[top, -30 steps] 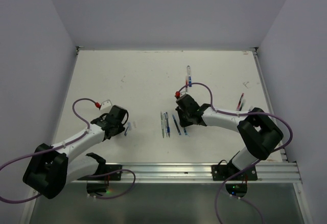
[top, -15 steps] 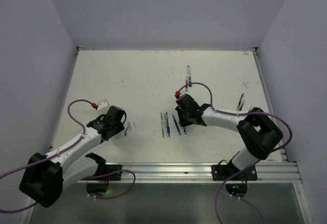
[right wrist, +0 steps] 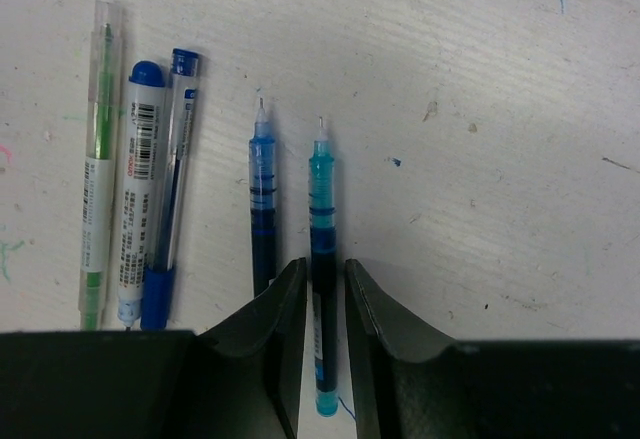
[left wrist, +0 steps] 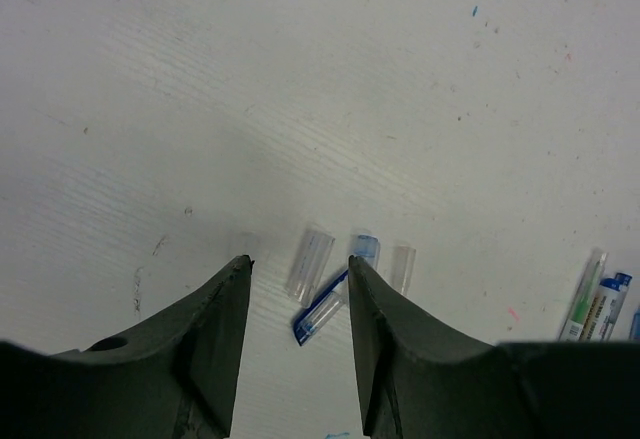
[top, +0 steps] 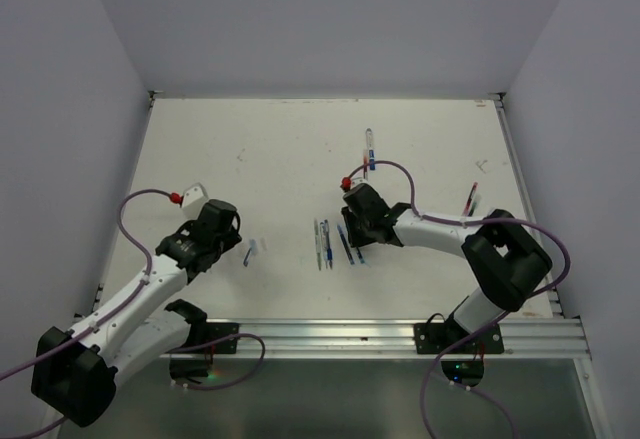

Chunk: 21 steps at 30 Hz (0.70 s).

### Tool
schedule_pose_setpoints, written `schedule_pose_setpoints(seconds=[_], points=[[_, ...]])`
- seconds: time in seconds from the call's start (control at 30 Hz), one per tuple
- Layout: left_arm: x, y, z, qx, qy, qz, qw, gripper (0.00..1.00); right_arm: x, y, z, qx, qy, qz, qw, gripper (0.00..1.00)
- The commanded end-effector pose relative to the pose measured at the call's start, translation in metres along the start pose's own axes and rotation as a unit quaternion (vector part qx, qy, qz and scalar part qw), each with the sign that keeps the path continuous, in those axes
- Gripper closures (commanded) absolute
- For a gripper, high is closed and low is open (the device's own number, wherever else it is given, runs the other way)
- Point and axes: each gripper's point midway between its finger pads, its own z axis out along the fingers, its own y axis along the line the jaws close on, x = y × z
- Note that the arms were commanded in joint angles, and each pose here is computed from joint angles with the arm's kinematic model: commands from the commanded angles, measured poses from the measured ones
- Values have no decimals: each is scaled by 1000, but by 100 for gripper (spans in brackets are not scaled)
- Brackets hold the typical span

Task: Open the pen caps

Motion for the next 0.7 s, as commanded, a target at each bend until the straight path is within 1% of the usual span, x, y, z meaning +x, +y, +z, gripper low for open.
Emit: schedule_pose_setpoints(seconds=[0.0, 0.23, 0.3, 0.47, 0.6, 0.67], points=[[-15, -2, -5, -2, -23, -8, 1000, 54, -7, -1, 3, 8, -7, 1, 1000, 74], [-14, -11, -5, 21, -19, -7, 1000, 55, -18, -1, -7, 13, -17, -1, 1000, 74], [-15, -13, -4, 25, -20, -5, 999, 55, -34, 1, -14, 15, -31, -5, 999, 74], [-18, -21, -7, 50, -25, -4, 998, 54, -73, 2, -36, 21, -67, -9, 997, 68], [-18, -23, -8, 60, -26, -4, 998, 54, -101, -7, -37, 26, -74, 0, 997, 68], [-16, -26, -8, 67, -22, -2, 998, 54, -124, -15, -40, 27, -88, 15, 996, 68]])
